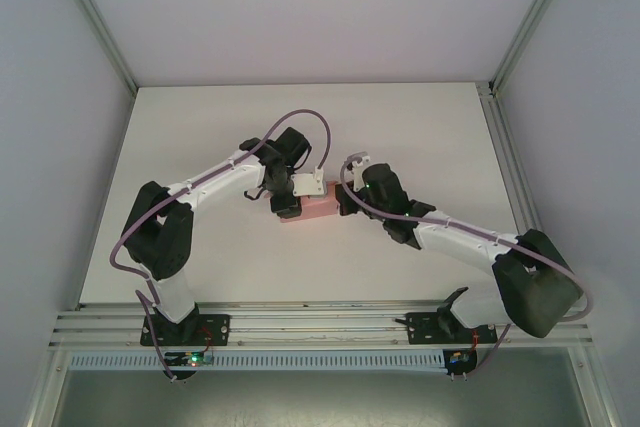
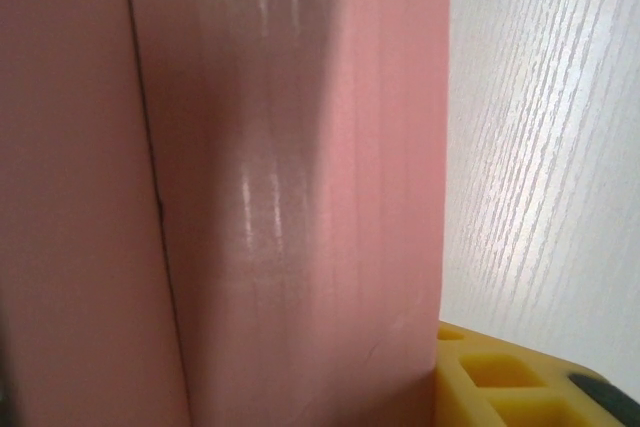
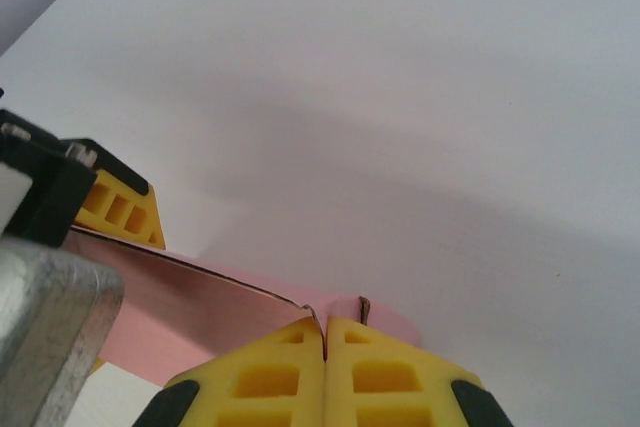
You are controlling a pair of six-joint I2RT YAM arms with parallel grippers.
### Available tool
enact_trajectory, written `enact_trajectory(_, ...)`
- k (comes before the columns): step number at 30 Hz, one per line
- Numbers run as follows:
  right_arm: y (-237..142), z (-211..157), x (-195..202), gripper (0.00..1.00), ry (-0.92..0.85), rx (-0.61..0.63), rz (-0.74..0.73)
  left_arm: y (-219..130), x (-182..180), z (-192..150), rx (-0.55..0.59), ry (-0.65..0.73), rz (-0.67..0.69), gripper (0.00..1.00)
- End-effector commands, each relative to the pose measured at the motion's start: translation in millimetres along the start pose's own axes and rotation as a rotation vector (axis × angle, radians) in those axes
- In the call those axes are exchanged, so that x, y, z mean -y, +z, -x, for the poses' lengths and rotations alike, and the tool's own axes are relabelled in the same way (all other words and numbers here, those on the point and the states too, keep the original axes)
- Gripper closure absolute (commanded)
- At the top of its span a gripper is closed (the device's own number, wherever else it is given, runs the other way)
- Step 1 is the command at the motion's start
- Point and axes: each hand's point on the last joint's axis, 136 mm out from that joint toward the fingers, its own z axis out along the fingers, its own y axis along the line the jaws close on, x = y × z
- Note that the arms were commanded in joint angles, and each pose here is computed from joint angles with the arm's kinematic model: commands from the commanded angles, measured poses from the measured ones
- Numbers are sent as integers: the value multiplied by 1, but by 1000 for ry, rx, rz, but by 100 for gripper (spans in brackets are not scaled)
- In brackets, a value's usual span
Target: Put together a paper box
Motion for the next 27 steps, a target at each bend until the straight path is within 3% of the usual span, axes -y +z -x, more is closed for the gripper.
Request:
enact_trajectory(1,3,-21,-8,100,-98,-14,27,12,4,12,31,-3,-42,52)
enact_trajectory(10,7,-23,1,100,-170,26,-71,-2,-12,21,57,-72,7,37)
enact_trajectory(14,6,-13,8,100,-170,37,-149,-15,-14,27,88,-86,30,21)
enact_trajectory(17,8,-14,8,100,-186,35,-170,-31,-11,33,134,-100,44,1)
enact_trajectory(23,6,-9,1,100,-182,53,-196,-66,-14,39,232,-189,138,0)
enact_trajectory(27,10,-13,3,100,-192,35,-229,-82,-21,23,219,-393,235,0)
